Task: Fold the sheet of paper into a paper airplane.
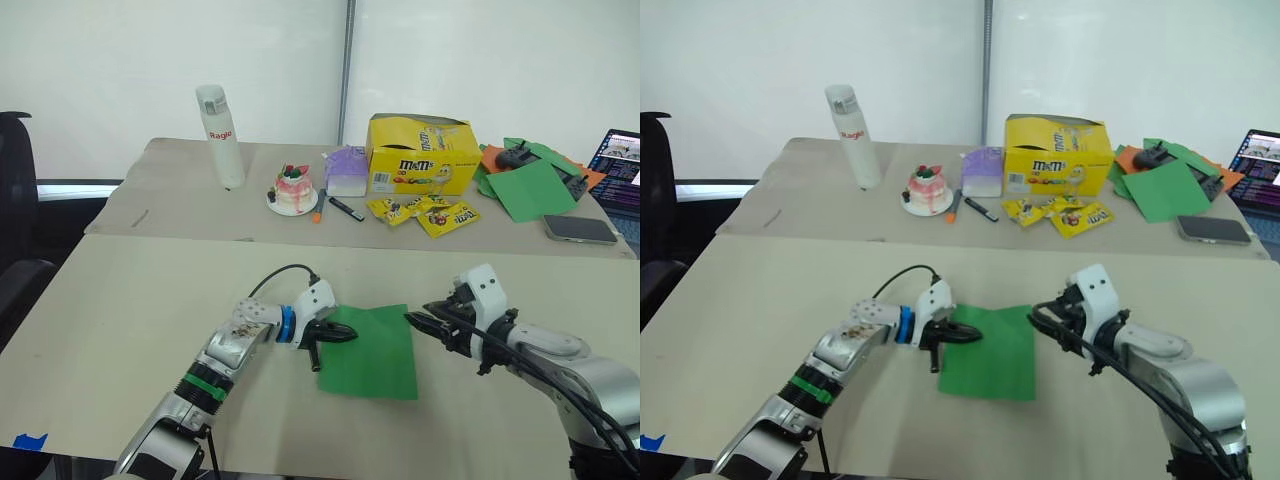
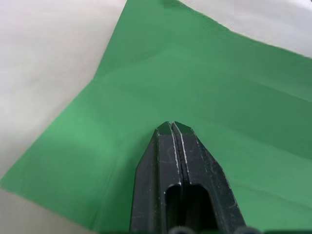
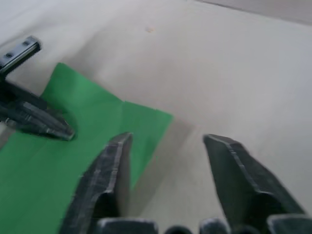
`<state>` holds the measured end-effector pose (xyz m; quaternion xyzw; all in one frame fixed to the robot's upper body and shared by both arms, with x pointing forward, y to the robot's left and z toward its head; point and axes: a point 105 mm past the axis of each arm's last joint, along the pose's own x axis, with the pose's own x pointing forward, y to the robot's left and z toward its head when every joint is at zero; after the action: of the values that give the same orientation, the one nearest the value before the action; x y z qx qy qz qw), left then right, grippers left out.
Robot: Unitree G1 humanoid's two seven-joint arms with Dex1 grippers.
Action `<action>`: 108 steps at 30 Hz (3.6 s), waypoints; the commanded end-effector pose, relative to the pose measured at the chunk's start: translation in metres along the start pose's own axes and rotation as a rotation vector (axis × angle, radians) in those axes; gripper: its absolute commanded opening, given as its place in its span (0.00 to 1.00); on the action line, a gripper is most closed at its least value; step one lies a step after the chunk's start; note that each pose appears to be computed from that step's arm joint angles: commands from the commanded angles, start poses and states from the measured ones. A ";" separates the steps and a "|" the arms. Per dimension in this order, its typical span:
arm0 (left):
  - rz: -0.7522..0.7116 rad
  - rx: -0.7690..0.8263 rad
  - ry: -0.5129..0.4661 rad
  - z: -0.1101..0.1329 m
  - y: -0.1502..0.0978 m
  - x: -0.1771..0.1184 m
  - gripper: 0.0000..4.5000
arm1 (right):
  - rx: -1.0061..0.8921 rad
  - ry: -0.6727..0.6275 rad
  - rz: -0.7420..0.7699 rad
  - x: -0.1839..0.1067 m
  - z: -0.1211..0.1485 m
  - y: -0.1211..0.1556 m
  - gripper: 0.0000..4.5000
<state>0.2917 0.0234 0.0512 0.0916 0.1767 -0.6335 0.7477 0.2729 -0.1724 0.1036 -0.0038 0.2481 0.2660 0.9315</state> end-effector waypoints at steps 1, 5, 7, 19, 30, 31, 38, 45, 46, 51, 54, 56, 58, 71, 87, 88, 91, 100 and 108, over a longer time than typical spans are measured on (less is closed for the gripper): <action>-0.001 -0.011 0.022 -0.007 -0.004 0.003 0.00 | 0.033 -0.028 -0.027 0.000 0.007 -0.003 0.76; -0.002 -0.015 0.032 -0.011 -0.004 0.003 0.00 | 0.144 -0.003 0.020 0.007 -0.005 0.006 0.76; 0.000 -0.014 0.035 -0.012 -0.003 0.002 0.00 | 0.182 0.003 0.050 0.010 -0.008 0.011 0.76; -0.023 -0.006 0.040 -0.003 -0.001 -0.017 0.00 | 0.098 -0.022 0.165 0.018 0.004 0.025 0.05; -0.036 0.033 -0.008 0.019 -0.002 -0.031 0.00 | -0.462 -0.059 0.237 0.026 0.044 0.018 0.00; -0.032 0.033 -0.012 0.019 -0.002 -0.030 0.00 | -0.505 -0.056 0.241 0.027 0.045 0.018 0.00; -0.022 0.033 0.040 0.000 -0.006 -0.026 0.00 | -0.848 -0.015 0.190 0.031 0.028 0.021 0.00; 0.025 0.031 0.009 0.004 -0.001 -0.030 0.00 | -1.030 0.006 0.096 0.032 0.000 0.029 0.00; 0.034 0.034 -0.007 0.007 0.001 -0.031 0.00 | -1.006 -0.001 0.117 0.031 -0.004 0.038 0.00; 0.065 0.075 -0.021 0.023 0.007 -0.028 0.00 | -1.076 0.031 0.141 0.034 -0.021 0.048 0.00; 0.074 0.088 -0.049 0.039 0.010 -0.025 0.00 | -1.104 0.065 0.126 0.036 -0.026 0.043 0.00; 0.088 0.088 -0.062 0.047 0.013 -0.023 0.00 | -1.110 0.073 0.114 0.038 -0.026 0.042 0.00; 0.106 0.075 -0.067 0.054 0.016 -0.022 0.00 | -1.108 0.079 0.107 0.039 -0.027 0.041 0.00; 0.178 0.042 0.020 0.082 0.023 -0.001 0.00 | -1.136 0.102 0.095 0.041 -0.037 0.051 0.00; 0.130 0.033 0.201 0.016 0.009 0.035 0.00 | -1.068 0.107 0.124 0.032 -0.041 0.054 0.14; 0.129 0.028 0.201 0.015 0.009 0.035 0.00 | -1.058 0.112 0.132 0.027 -0.040 0.052 0.20; 0.131 0.014 0.204 0.010 0.011 0.031 0.00 | -1.007 0.107 0.130 0.016 -0.032 0.046 0.42; 0.143 -0.032 0.204 0.004 0.012 0.027 0.00 | -0.662 -0.017 0.113 0.010 0.002 0.032 0.25; 0.142 -0.016 0.198 0.006 0.014 0.027 0.00 | -0.391 -0.062 0.002 0.043 -0.024 0.026 0.00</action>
<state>0.3115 -0.0105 0.0618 0.1512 0.2157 -0.5769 0.7732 0.2782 -0.1279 0.0636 -0.1838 0.1718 0.3278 0.9106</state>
